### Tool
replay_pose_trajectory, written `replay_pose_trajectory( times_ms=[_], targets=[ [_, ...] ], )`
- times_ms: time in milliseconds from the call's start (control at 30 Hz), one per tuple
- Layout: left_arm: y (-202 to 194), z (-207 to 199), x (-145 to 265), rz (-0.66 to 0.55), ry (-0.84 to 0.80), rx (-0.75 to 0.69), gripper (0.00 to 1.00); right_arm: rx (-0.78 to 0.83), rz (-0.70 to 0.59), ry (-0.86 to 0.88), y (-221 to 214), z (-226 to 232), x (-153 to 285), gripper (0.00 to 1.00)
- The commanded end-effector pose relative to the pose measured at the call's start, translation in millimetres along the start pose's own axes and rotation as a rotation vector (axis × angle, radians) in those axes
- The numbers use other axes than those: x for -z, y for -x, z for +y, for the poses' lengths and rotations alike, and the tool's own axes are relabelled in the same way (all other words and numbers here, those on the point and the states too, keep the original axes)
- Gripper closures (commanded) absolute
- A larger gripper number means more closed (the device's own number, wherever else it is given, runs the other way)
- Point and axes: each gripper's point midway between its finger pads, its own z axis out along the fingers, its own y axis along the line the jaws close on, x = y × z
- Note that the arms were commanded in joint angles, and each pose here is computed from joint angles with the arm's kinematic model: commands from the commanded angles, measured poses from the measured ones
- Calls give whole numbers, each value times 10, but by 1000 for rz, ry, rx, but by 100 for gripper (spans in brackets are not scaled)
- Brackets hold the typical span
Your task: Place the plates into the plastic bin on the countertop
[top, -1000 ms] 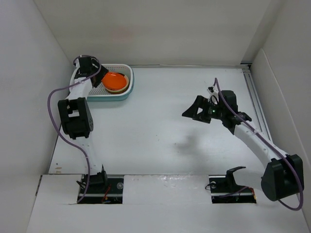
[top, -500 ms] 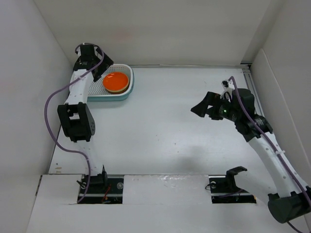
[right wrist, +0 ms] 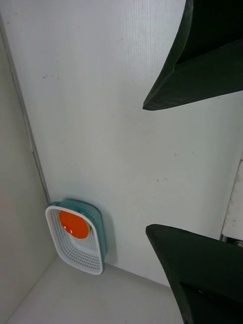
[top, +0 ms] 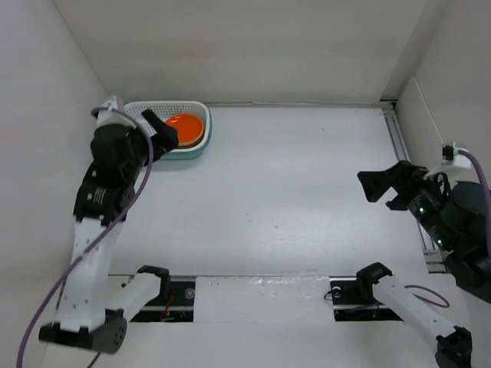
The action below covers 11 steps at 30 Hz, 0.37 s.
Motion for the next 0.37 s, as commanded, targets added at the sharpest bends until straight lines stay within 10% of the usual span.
replay_pose_trajectory(
  times_ms=[0,333],
  targets=[
    [-107,188,366,-46,-9,-48,0,46,16,-87,-32,-207,199,0],
    [-475,634,999,-158,-11,-31,0,54,0,-79,28,-211,380,0]
  ],
)
